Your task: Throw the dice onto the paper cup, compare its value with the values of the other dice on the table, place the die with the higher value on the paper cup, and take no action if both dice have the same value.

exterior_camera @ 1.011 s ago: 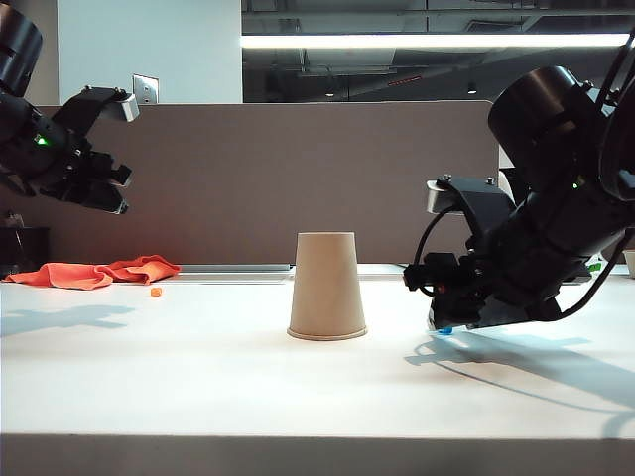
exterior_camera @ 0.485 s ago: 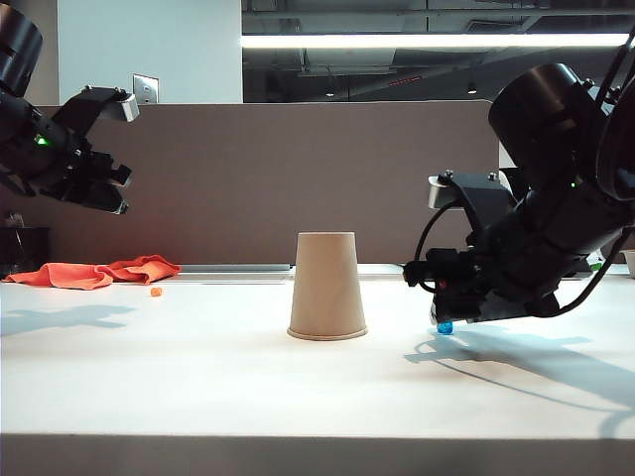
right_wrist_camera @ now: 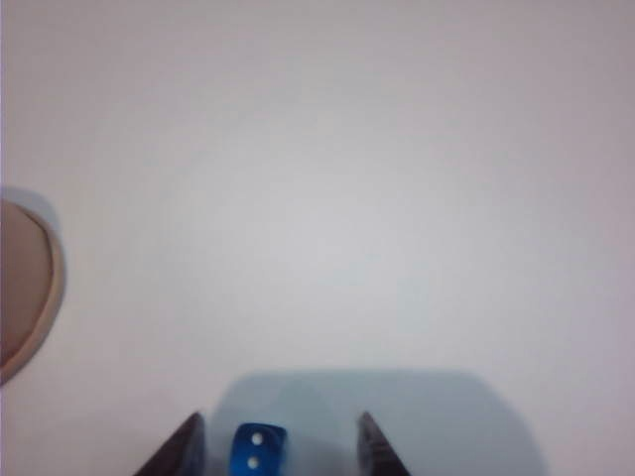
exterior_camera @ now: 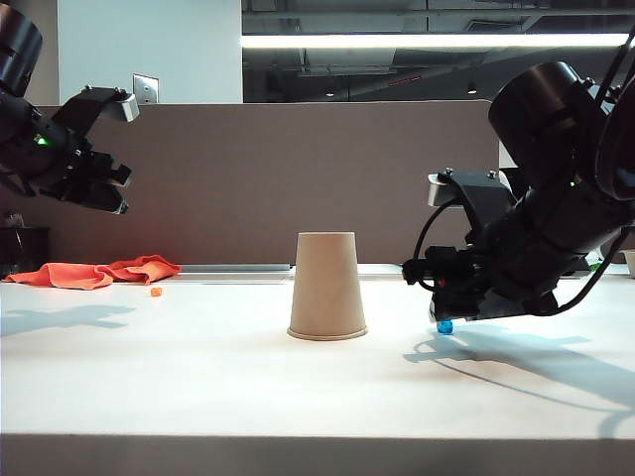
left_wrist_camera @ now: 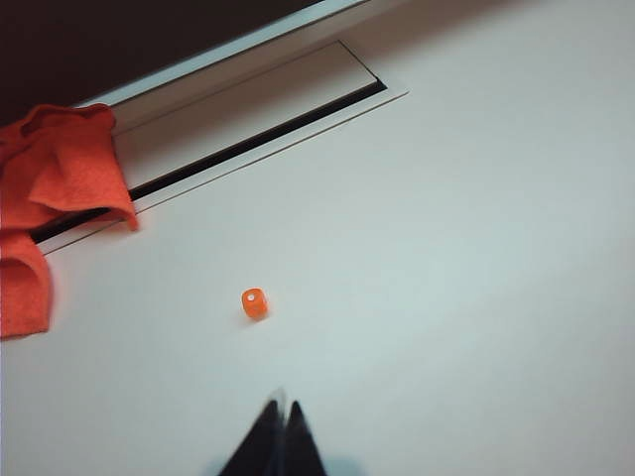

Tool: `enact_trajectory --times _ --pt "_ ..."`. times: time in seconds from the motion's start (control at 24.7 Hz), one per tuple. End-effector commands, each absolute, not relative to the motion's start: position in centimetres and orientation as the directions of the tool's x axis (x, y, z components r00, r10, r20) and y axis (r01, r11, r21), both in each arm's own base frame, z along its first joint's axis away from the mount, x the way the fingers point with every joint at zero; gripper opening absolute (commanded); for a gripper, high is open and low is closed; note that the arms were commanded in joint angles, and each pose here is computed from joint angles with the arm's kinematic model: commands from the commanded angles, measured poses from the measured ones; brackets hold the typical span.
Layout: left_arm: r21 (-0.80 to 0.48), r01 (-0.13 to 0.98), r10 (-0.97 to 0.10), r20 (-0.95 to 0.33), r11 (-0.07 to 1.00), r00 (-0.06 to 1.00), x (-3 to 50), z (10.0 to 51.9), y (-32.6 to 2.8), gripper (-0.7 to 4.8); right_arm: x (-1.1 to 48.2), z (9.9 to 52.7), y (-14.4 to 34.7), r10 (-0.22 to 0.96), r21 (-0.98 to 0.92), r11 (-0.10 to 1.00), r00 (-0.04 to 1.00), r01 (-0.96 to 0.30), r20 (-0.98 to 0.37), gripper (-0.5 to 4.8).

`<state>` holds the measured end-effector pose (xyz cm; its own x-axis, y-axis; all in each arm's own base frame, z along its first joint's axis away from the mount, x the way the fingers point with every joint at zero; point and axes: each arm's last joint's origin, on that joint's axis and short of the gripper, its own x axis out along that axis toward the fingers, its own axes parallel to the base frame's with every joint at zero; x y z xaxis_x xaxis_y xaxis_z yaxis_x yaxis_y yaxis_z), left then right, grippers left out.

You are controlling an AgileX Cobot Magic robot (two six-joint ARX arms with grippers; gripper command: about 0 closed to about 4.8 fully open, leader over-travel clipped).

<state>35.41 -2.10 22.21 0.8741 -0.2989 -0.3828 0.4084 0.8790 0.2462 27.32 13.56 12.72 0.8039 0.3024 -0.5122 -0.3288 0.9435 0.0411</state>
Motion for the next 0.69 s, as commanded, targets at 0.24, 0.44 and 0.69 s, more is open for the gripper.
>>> enact_trajectory --times 0.24,0.44,0.69 --pt "0.249 0.408 -0.305 -0.367 0.878 0.879 35.40 22.53 -2.14 -0.05 27.68 12.16 13.84 0.306 0.042 0.944 0.815 -0.329 -0.493 1.98" --pt "0.249 0.408 -0.305 -0.367 0.878 0.879 35.40 22.54 -2.14 -0.05 27.96 12.01 13.97 0.305 0.042 0.944 0.814 -0.328 -0.495 1.98" --pt "0.249 0.408 -0.305 -0.367 0.878 0.879 35.40 22.53 -2.14 -0.05 28.26 11.68 14.14 0.304 0.041 0.944 0.810 -0.328 -0.502 1.61"
